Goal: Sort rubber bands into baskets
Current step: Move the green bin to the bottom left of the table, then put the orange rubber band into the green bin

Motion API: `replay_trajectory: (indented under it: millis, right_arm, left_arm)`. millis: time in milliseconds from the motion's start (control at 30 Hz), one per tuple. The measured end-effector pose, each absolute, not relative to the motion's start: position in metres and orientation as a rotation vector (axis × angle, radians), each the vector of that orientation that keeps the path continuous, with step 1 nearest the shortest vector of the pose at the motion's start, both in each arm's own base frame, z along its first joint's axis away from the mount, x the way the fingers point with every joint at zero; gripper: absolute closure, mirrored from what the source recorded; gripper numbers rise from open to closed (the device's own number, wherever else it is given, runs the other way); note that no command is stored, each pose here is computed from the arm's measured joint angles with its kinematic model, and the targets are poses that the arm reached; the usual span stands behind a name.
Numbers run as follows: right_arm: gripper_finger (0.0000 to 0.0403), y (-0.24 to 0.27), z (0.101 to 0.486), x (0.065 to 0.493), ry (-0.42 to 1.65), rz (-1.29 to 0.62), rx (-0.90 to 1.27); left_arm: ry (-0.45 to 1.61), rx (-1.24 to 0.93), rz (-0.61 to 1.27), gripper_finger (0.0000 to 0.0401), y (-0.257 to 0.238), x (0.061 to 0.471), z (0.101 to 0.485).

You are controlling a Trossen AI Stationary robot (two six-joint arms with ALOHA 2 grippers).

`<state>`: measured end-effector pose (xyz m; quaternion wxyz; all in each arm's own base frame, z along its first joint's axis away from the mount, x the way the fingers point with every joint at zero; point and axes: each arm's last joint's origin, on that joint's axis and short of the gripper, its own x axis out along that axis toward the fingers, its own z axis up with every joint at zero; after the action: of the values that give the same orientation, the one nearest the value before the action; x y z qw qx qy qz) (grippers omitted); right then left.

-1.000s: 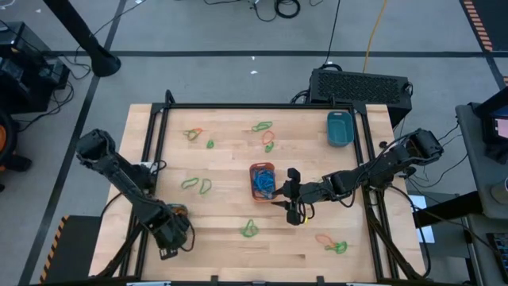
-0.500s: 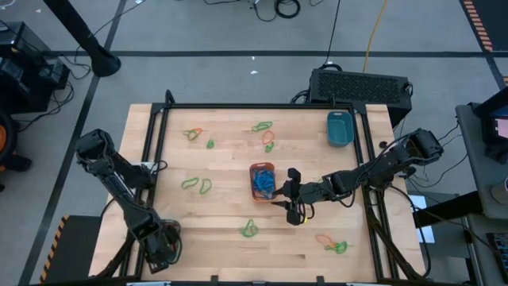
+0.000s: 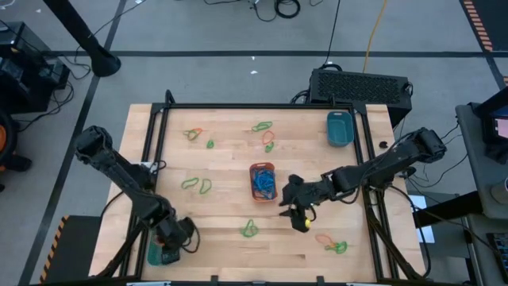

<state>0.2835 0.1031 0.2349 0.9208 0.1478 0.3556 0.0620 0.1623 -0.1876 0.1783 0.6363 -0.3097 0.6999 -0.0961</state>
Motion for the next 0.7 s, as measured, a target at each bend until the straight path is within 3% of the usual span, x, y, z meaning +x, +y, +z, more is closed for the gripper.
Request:
replay_trajectory:
  millis: [167,333,500,700]
  right_arm:
    - [0.0255,0.120,0.255,0.262,1.055,0.059,0.426]
    - [0.0255,0.142,0.253,0.231,1.280,-0.085,0.516]
    - [0.0255,0.165,0.229,0.210,1.351,-0.146,0.568]
    - [0.0255,0.179,0.193,0.197,1.316,-0.143,0.548]
  left_arm:
    - [1.364,-0.528,-0.309,0.0308,-0.174,0.181,0.184]
    - [0.941,-0.130,-0.283,0.0308,-0.165,0.205,0.192]
    - [0.584,0.185,-0.179,0.0308,-0.158,0.226,0.204]
    - [0.345,0.151,-0.173,0.0308,-0.154,0.245,0.225]
